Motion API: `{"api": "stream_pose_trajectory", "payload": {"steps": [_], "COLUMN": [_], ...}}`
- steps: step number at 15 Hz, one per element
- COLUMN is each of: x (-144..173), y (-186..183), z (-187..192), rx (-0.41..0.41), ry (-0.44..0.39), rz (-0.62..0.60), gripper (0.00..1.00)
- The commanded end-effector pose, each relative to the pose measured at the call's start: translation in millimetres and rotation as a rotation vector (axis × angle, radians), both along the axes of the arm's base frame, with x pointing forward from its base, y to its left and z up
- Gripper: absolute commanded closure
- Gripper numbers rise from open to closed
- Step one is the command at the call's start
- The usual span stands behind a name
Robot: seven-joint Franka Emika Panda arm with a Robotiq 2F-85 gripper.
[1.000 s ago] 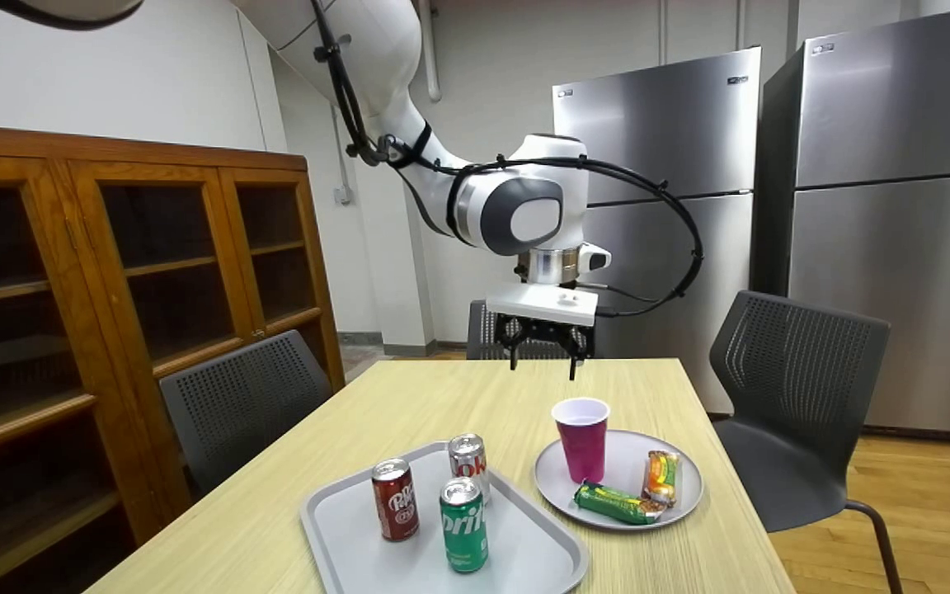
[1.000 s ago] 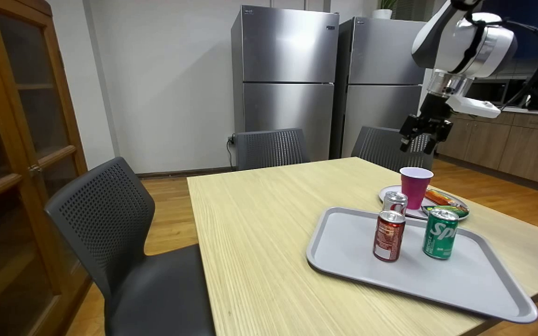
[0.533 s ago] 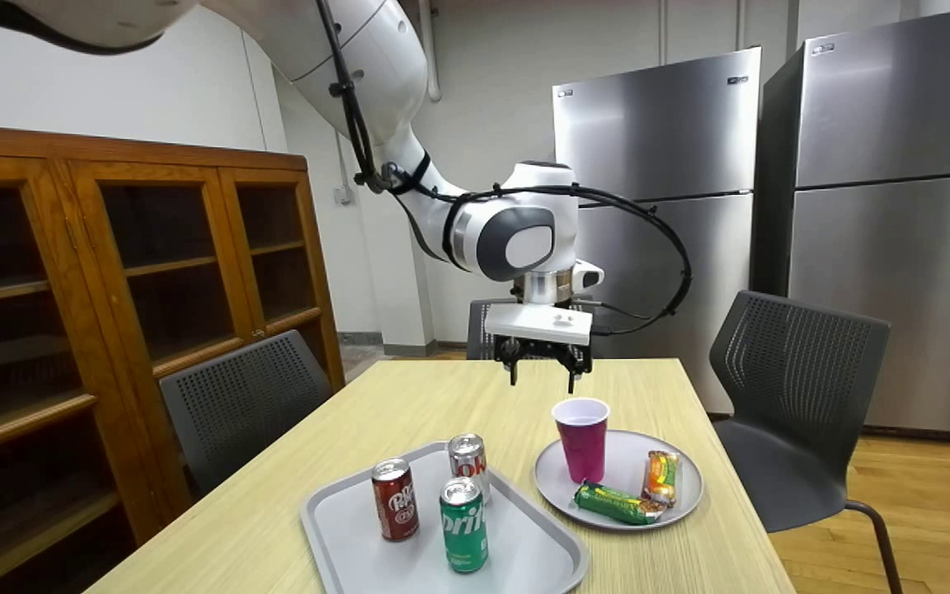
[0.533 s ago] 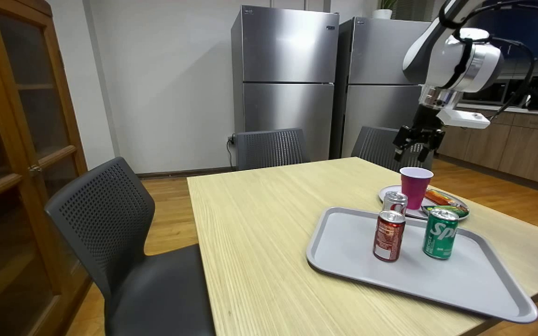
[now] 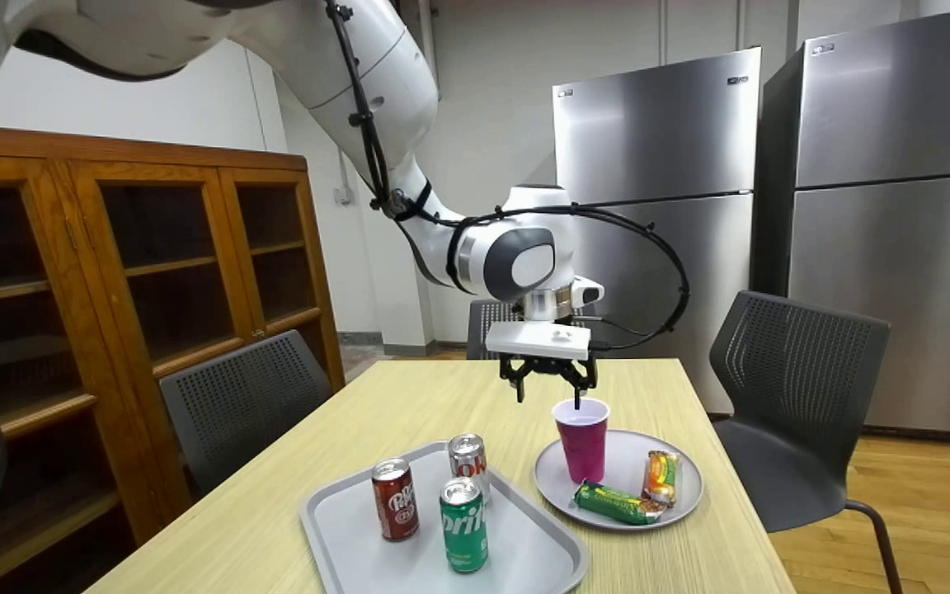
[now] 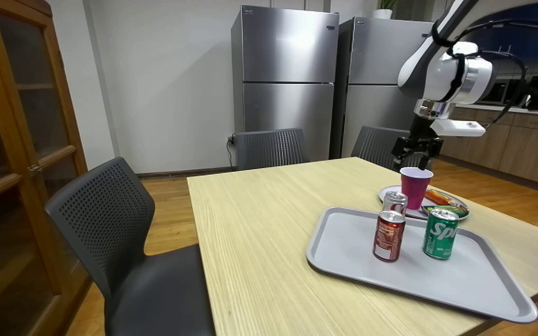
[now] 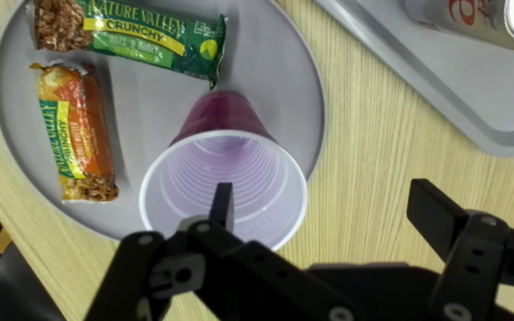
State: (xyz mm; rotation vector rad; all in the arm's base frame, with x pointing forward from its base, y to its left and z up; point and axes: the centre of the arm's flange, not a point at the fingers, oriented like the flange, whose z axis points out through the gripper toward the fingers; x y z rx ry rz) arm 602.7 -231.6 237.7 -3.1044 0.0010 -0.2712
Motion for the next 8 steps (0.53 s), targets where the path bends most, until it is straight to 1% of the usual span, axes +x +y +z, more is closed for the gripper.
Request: {"api": "stream_pose_trajectory", "payload": {"steps": [1,5,8], "x": [16,25,30], "y": [-2,-2,-3], "z": [-5,-10,-16], "rx": [-0.005,0.008,-0.002], "ry": [-0.005,-0.002,-0.001], "rz": [-0.039,-0.044,-0.05], "gripper": [0.0,0.0,0.0]}}
